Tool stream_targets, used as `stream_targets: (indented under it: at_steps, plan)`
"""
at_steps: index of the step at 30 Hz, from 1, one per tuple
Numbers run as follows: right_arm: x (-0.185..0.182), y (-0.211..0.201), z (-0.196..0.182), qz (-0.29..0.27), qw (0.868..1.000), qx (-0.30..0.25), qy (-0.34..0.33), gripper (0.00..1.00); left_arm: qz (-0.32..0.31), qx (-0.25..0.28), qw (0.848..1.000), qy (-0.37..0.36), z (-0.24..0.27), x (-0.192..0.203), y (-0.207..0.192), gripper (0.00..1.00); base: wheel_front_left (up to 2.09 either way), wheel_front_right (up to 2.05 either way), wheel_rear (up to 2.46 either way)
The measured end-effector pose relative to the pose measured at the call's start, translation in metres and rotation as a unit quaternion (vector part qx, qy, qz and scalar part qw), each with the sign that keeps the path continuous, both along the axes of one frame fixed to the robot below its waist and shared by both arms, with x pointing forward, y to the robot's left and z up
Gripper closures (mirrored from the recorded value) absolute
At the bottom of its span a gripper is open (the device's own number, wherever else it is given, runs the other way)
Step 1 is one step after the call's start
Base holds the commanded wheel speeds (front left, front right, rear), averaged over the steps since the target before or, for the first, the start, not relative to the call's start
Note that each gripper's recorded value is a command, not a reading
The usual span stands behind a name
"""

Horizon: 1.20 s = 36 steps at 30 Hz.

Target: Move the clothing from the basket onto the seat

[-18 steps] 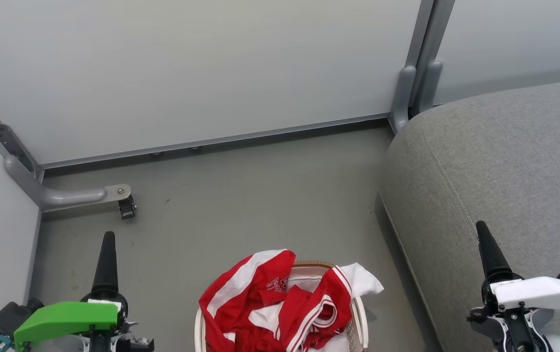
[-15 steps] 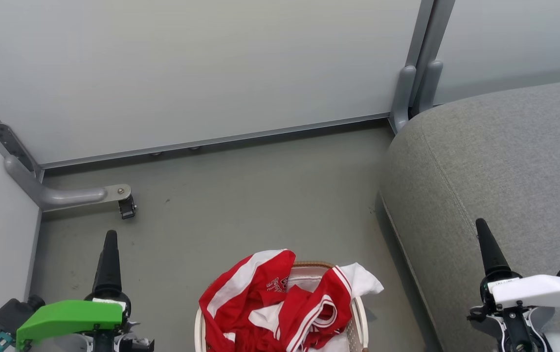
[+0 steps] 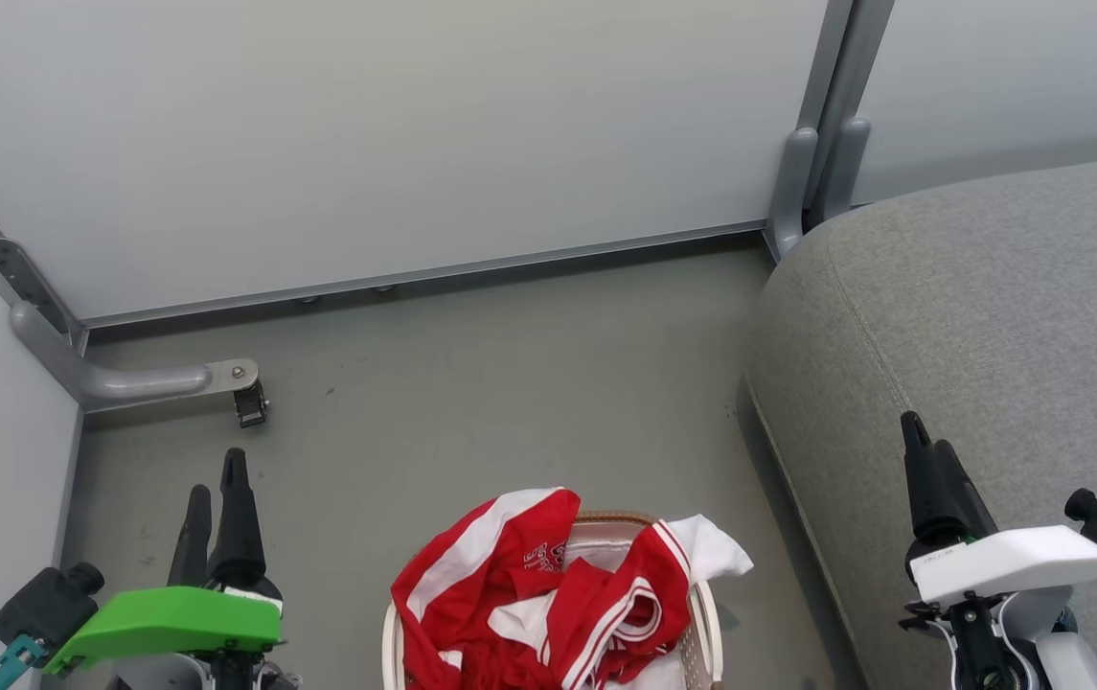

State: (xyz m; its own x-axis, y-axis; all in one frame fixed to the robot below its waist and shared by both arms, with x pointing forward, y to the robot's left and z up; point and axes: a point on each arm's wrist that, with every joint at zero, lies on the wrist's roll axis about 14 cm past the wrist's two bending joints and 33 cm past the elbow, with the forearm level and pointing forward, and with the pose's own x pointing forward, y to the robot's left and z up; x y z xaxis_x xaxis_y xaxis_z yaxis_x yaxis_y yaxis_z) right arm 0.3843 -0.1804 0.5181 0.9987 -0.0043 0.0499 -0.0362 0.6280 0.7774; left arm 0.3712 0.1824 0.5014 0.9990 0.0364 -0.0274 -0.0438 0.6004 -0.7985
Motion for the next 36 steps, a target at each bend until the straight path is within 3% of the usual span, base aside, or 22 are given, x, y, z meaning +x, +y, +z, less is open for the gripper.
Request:
stream_targets:
  at_steps: [17,36]
  plan:
    - [0.0,0.019,0.001,0.024,0.991,-0.131,-0.014,0.0,-0.014,0.13,0.991,0.002,-0.005,-0.008,-0.01,0.0,0.0,0.0,0.0]
    - [-0.003,0.044,0.002,0.056,0.966,-0.25,-0.039,0.0,-0.022,0.225,0.974,0.017,-0.022,-0.018,-0.013,0.0,0.0,0.0,0.0]
